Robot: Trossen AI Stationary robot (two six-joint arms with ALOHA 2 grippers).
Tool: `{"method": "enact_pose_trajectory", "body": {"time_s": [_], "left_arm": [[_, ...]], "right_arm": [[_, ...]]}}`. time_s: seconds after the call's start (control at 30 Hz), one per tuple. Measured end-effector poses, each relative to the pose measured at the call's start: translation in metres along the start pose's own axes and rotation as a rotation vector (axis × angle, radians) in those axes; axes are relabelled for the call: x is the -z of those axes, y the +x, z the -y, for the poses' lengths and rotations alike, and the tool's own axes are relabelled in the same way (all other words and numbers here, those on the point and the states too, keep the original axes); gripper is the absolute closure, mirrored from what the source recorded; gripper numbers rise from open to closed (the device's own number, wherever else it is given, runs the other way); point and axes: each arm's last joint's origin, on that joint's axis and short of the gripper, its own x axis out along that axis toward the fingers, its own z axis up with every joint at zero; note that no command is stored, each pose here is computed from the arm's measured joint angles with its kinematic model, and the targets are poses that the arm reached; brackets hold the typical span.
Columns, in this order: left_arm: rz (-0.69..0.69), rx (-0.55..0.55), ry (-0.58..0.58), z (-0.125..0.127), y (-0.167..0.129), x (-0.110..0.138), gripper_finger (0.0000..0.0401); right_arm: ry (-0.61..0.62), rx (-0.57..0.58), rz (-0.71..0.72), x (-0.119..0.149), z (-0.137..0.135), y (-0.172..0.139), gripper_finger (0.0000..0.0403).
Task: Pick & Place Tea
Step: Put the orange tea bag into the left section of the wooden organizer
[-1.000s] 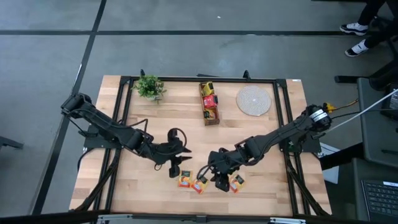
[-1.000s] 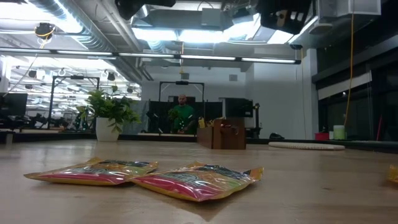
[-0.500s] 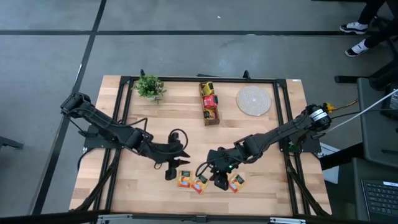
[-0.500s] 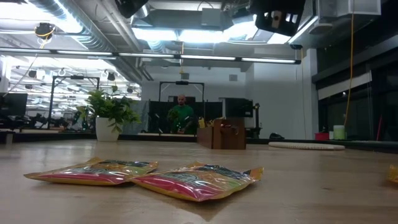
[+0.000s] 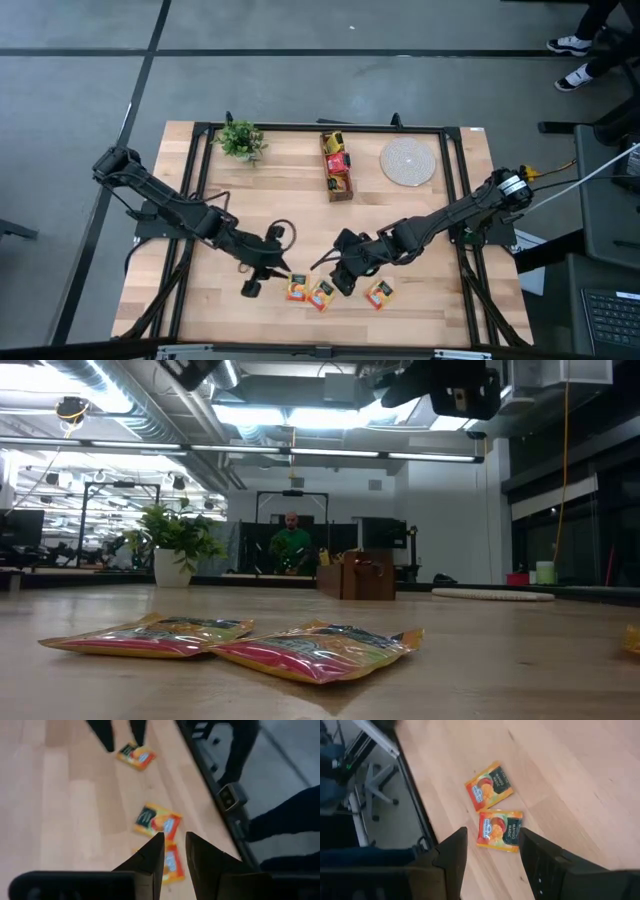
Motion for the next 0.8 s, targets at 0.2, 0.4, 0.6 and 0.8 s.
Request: {"method": "enact_pose_trajectory", "body": {"time_s": [0.2, 0.4, 0.6, 0.8], "left_arm": [[0.132, 0.045, -0.064, -0.005, -0.023, 0.029, 0.0336], [0.193, 0.044, -0.102, -0.011, -0.045, 0.043, 0.0341], [0.207, 0.033, -0.113, -0.014, -0.049, 0.05, 0.0341], [0.179, 0.017, -0.11, -0.015, -0.048, 0.054, 0.0341]], "right_arm": [[0.091, -0.006, 0.017, -0.001, -0.001, 0.0, 0.0224], [0.097, -0.076, 0.025, 0.003, -0.01, 0.006, 0.0224], [0.161, -0.163, -0.024, 0.011, -0.018, 0.038, 0.0224], [0.138, -0.172, -0.071, 0.01, -0.033, 0.065, 0.0224]]}}
